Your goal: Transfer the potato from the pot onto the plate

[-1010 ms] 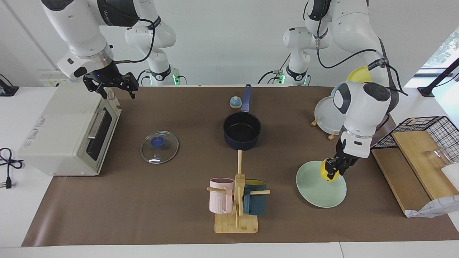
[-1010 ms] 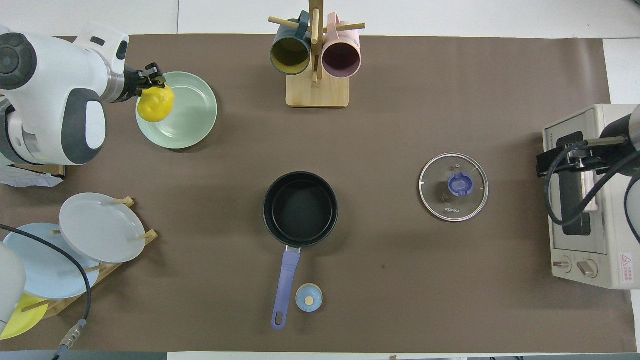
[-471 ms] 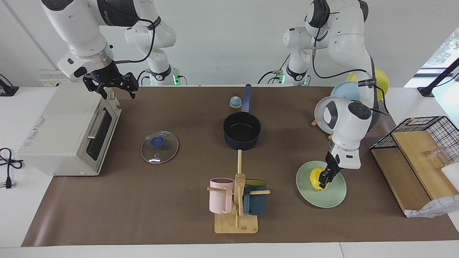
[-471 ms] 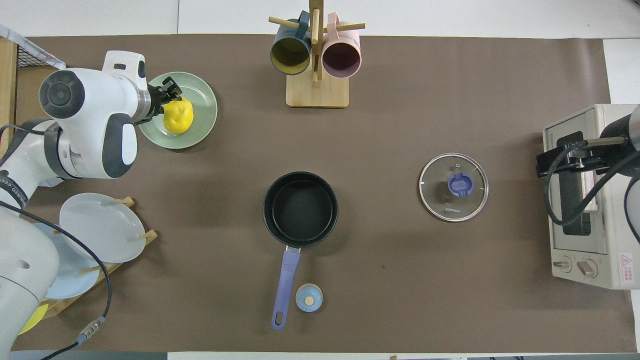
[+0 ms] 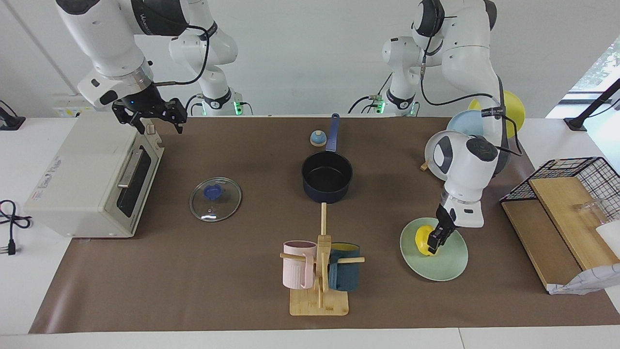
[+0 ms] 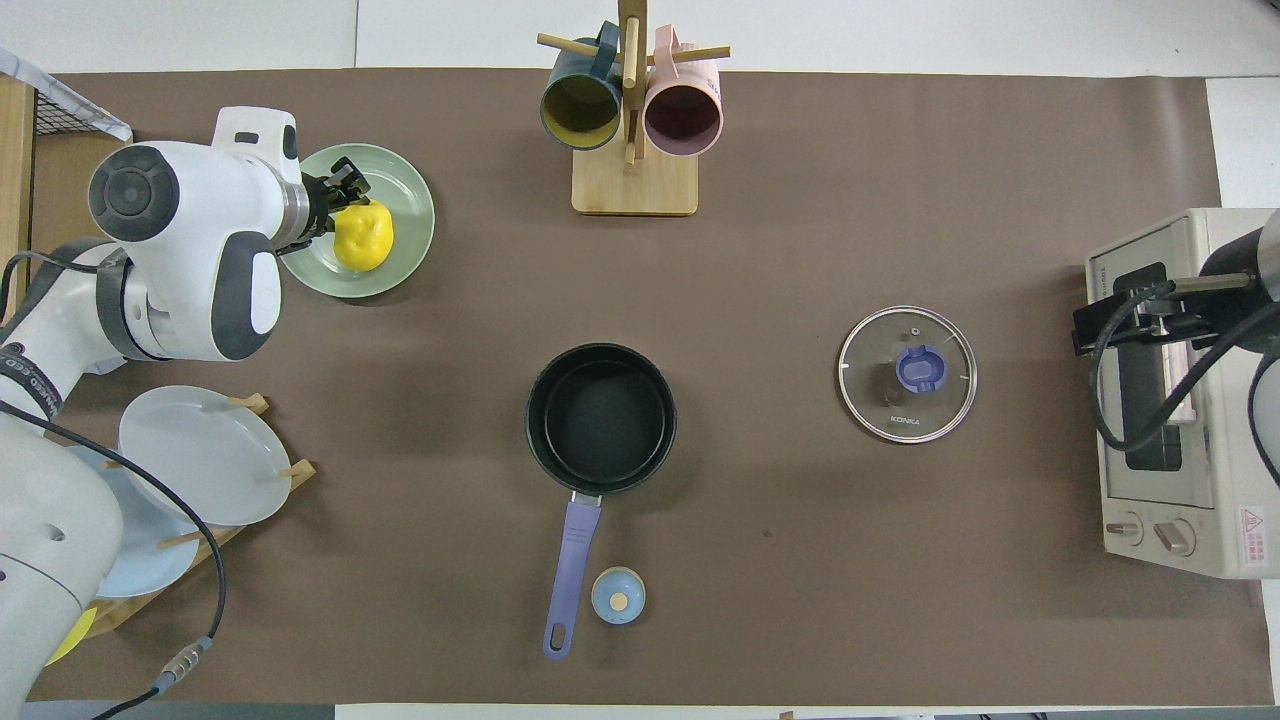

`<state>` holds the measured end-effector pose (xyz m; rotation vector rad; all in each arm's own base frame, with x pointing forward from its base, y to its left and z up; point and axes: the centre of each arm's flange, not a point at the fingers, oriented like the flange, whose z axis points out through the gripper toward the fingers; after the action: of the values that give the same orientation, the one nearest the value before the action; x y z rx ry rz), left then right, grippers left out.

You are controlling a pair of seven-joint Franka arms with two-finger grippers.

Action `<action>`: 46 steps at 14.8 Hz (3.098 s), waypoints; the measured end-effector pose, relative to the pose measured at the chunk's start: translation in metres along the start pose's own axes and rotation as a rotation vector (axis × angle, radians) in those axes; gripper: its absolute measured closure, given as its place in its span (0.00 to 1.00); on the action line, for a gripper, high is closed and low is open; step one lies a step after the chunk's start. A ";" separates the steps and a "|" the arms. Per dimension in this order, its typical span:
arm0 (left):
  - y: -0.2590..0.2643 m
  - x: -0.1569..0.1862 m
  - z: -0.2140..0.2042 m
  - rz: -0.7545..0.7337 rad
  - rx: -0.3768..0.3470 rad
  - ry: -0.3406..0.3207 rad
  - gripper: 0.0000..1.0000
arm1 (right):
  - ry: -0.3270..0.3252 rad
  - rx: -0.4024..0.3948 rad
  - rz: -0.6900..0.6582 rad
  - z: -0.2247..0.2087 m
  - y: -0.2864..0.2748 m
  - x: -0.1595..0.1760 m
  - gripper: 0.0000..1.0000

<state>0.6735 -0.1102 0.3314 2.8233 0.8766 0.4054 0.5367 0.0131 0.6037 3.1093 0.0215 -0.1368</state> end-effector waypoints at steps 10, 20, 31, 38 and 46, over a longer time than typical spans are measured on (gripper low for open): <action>0.013 0.041 -0.112 0.198 0.072 -0.071 0.00 | 0.000 0.000 0.000 0.000 0.000 0.000 0.00; -0.036 0.018 -0.309 0.623 0.125 -0.183 0.00 | 0.000 0.000 0.000 0.000 0.000 0.000 0.00; -0.044 -0.027 -0.335 0.699 0.159 -0.295 0.00 | 0.000 0.000 0.000 0.000 0.000 0.000 0.00; -0.043 -0.029 -0.325 0.699 0.158 -0.315 0.00 | 0.000 0.000 0.000 0.000 0.000 0.000 0.00; -0.036 -0.036 -0.324 0.699 0.154 -0.319 0.00 | 0.000 0.000 0.000 0.000 0.000 0.000 0.00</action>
<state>0.5279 -0.0796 0.6238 3.1345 -0.1646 -0.0517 0.5367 0.0131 0.6037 3.1093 0.0215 -0.1369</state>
